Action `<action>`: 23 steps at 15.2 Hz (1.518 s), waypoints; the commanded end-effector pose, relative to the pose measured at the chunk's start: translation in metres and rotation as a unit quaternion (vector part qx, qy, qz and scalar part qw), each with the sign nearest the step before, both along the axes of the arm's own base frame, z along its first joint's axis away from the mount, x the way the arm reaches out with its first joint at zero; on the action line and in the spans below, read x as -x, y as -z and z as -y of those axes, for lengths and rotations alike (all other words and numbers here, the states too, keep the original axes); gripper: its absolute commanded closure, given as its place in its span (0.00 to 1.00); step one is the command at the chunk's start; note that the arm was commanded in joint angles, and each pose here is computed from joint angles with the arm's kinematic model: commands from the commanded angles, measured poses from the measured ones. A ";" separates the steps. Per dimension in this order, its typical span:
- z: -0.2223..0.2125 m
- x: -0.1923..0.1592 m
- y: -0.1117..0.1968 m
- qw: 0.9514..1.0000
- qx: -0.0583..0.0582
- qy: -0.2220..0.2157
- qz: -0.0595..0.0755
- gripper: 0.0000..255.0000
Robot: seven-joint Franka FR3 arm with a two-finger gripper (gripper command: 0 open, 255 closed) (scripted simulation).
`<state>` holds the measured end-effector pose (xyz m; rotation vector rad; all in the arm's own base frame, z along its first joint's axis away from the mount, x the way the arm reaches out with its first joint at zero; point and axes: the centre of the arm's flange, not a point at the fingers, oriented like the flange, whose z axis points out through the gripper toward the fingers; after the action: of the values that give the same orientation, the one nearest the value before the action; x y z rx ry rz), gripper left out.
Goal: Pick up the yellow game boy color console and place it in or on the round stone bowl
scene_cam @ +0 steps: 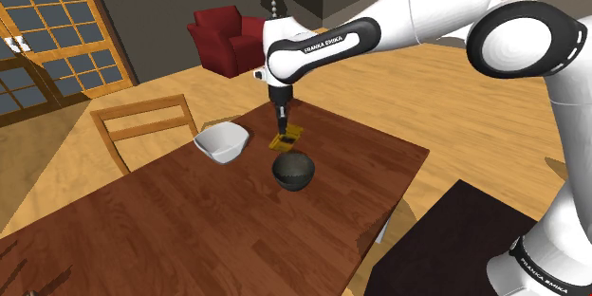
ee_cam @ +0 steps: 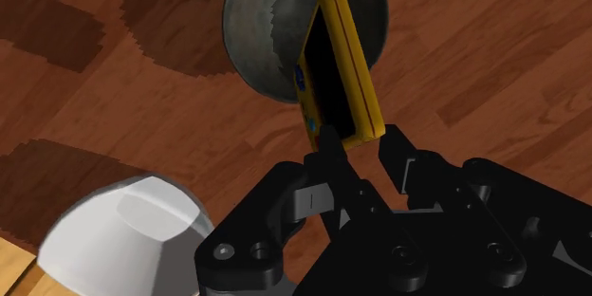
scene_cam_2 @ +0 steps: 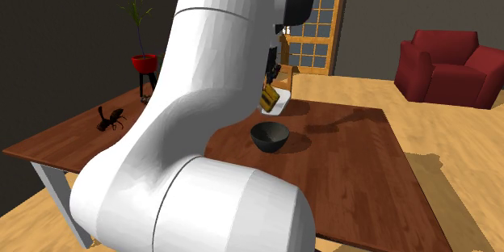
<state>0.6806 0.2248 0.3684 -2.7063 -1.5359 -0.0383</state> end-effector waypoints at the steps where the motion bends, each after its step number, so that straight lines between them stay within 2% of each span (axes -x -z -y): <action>1: 0.000 0.000 0.010 1.000 0.000 0.000 0.000 1.00; 16: 0.000 0.000 0.091 1.000 0.000 0.000 0.000 1.00; 23: 0.000 0.000 0.091 1.000 0.000 0.000 0.000 1.00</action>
<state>0.6803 0.2248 0.2773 -2.7063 -1.5362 -0.0388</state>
